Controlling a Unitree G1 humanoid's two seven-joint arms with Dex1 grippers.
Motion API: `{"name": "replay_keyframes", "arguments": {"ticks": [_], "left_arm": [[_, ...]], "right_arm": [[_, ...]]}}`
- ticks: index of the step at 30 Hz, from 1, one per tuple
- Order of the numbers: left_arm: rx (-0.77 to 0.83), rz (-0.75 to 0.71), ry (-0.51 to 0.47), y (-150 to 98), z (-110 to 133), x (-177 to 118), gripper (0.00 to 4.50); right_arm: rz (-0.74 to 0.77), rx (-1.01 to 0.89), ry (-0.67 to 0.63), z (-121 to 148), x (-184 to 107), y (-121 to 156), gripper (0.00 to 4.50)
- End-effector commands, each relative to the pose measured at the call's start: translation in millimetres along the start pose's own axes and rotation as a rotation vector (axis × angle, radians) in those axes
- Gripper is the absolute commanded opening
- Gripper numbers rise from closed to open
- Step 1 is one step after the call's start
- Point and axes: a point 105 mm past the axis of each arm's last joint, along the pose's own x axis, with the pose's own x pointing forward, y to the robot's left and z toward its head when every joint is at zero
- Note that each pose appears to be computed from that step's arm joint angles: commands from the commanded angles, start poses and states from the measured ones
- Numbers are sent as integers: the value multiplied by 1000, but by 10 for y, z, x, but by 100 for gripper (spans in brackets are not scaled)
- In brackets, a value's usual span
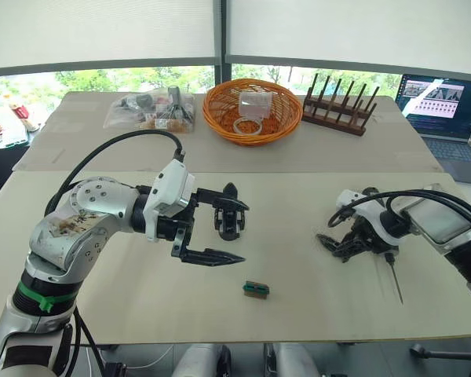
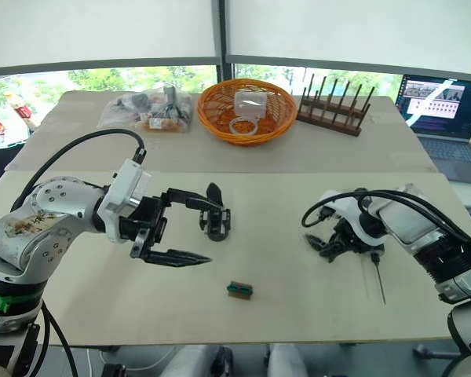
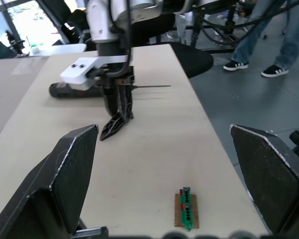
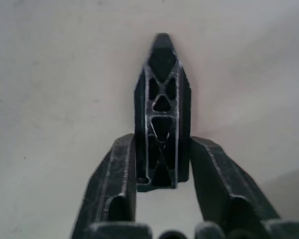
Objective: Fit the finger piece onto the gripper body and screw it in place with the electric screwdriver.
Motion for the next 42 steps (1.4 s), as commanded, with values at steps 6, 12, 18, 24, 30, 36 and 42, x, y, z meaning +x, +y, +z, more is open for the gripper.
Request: {"name": "replay_keyframes", "arguments": {"ticks": [6,12,18,24,30,36,42], "left_arm": [[-278,466,-242,783,172,-149,450],[-483,535,-434,973,344,79,450],[-569,651,-553,1133,379,66,362],[-591,611,-545,1054,371,158,165],[-591,584,-595,1038,475,172,165],[-602,582,-608,1058,486,169,165],[-631,591,-635,1084,485,165,0]], "right_arm": [[-366,-347,-491,971,-800,-67,111],[-514,-390,-798,1576,-1008,148,111],[-486,-371,-971,1866,-1078,411,111],[-422,-383,-1005,1919,-1058,570,111],[-347,-350,-1028,1912,-1009,684,111],[-328,-337,-1041,1910,-1004,739,111],[-335,-326,-1054,1921,-1024,756,111]]}}
